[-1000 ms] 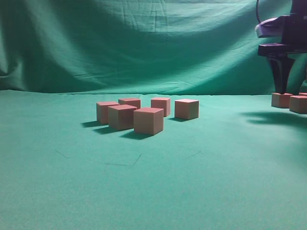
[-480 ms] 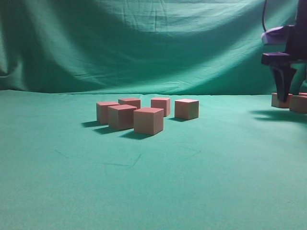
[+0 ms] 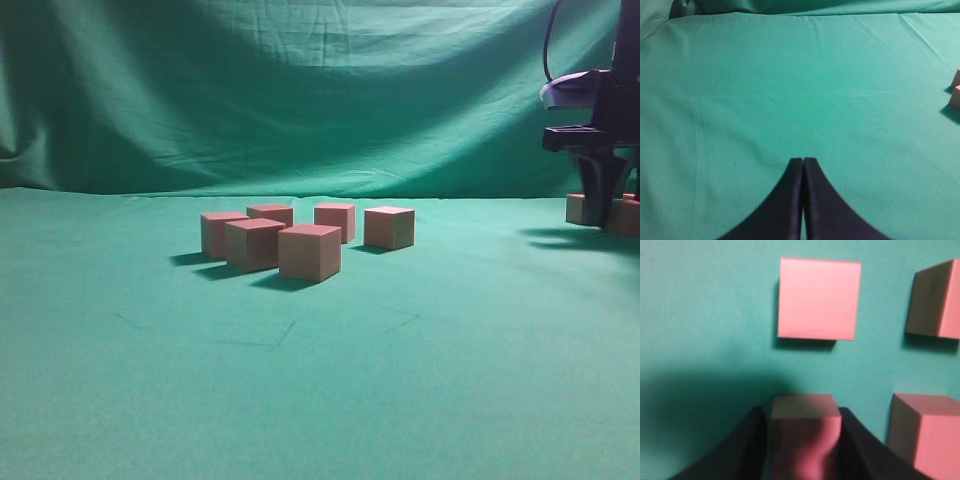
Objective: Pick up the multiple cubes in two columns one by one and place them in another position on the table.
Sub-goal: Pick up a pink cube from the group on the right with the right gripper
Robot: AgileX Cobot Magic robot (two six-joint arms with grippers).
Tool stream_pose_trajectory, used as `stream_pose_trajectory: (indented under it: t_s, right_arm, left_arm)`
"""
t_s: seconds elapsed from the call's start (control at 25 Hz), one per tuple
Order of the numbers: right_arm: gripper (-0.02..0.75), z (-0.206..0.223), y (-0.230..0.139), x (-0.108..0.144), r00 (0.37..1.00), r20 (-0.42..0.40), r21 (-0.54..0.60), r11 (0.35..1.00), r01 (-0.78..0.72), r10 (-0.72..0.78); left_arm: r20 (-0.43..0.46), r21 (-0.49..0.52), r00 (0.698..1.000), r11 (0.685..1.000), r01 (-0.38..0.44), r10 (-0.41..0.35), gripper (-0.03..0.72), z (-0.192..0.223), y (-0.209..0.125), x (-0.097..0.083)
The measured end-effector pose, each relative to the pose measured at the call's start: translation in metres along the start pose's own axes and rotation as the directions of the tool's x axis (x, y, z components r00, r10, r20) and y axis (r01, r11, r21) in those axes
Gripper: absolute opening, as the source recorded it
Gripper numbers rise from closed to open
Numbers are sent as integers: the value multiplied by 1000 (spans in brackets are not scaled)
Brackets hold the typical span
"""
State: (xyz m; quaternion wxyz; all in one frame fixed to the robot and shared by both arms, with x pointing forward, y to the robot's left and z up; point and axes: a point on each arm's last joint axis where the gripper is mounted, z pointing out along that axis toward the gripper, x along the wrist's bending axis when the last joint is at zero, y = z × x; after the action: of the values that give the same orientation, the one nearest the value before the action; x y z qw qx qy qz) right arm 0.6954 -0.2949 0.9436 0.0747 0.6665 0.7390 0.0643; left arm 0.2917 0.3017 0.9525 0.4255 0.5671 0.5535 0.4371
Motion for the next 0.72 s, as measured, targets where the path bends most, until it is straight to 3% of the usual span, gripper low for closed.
stream_pose_trajectory:
  t_s: [0.08, 0.4, 0.72]
  right_arm:
    - [262, 0, 1, 0, 1000, 0, -3, 1000, 0, 0]
    - [267, -10, 2, 3, 998, -31, 23, 999, 48, -47]
    - [267, -89, -2, 44, 983, -88, -34, 987, 159, -162]
  left_arm:
    - [0, 0, 1000, 1000, 0, 0, 0, 0, 0, 0]
    - [0, 0, 1000, 1000, 0, 0, 0, 0, 0, 0]
    - [0, 0, 1000, 1000, 0, 0, 0, 0, 0, 0]
